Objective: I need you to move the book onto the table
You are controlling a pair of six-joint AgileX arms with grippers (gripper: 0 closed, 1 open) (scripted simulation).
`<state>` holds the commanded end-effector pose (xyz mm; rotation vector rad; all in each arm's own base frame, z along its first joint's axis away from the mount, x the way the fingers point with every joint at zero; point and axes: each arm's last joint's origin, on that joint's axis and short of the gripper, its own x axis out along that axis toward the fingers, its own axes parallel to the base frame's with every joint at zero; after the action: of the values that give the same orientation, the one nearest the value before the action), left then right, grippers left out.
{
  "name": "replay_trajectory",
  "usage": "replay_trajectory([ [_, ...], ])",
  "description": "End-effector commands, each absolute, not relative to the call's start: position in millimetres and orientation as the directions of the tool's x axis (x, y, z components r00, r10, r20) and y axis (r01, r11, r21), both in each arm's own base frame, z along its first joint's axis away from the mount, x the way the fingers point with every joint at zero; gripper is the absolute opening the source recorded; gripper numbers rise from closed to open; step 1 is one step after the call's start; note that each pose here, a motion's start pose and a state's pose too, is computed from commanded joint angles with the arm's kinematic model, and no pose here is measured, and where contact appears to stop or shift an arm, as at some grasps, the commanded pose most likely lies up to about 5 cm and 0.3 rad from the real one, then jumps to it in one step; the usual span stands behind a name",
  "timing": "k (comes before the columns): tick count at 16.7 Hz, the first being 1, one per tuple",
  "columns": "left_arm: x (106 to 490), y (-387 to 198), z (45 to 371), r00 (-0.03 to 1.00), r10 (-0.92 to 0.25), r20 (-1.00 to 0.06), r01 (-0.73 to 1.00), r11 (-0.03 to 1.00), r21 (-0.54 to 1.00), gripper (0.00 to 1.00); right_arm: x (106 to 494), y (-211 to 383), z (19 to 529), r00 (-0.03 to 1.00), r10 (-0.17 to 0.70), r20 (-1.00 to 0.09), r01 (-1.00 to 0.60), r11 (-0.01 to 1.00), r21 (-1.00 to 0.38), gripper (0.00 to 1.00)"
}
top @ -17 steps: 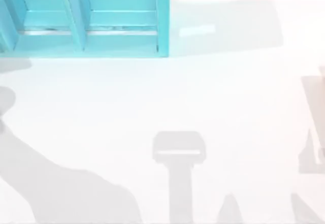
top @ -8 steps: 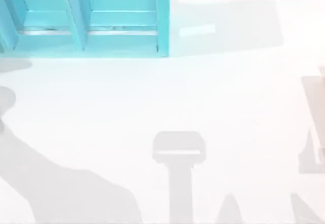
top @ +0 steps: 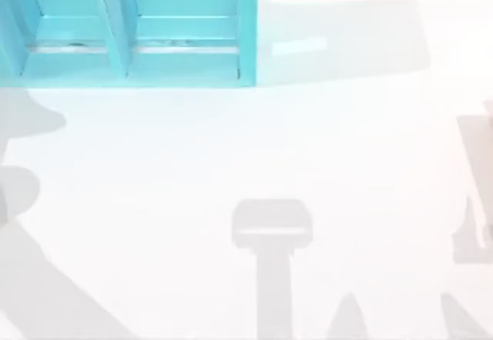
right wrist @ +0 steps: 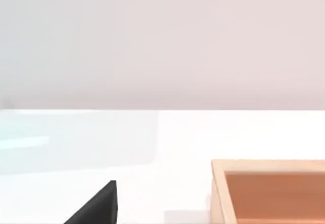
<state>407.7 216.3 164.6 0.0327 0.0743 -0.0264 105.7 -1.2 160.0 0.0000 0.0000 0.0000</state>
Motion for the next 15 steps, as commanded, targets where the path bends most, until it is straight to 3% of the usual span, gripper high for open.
replay_trajectory([
  [3, 357, 221, 239, 1.0, -0.012, -0.015, 0.013, 0.997, 0.07, 0.0, 106, -1, 160, 1.0, 0.0, 0.0, 0.0, 1.0, 0.0, 1.0],
  [6, 306, 208, 278, 0.999, -0.037, -0.017, 0.038, 0.997, 0.067, 0.0, 106, -1, 160, 1.0, 0.0, 0.0, 0.0, 1.0, 0.0, 1.0],
  [10, 263, 194, 279, 0.995, -0.051, -0.084, 0.052, 0.999, 0.014, 0.0, 106, -1, 160, 1.0, 0.0, 0.0, 0.0, 1.0, 0.0, 1.0],
  [15, 256, 193, 278, 0.994, -0.046, -0.096, 0.047, 0.999, 0.006, 0.0, 106, -1, 160, 1.0, 0.0, 0.0, 0.0, 1.0, 0.0, 1.0],
])
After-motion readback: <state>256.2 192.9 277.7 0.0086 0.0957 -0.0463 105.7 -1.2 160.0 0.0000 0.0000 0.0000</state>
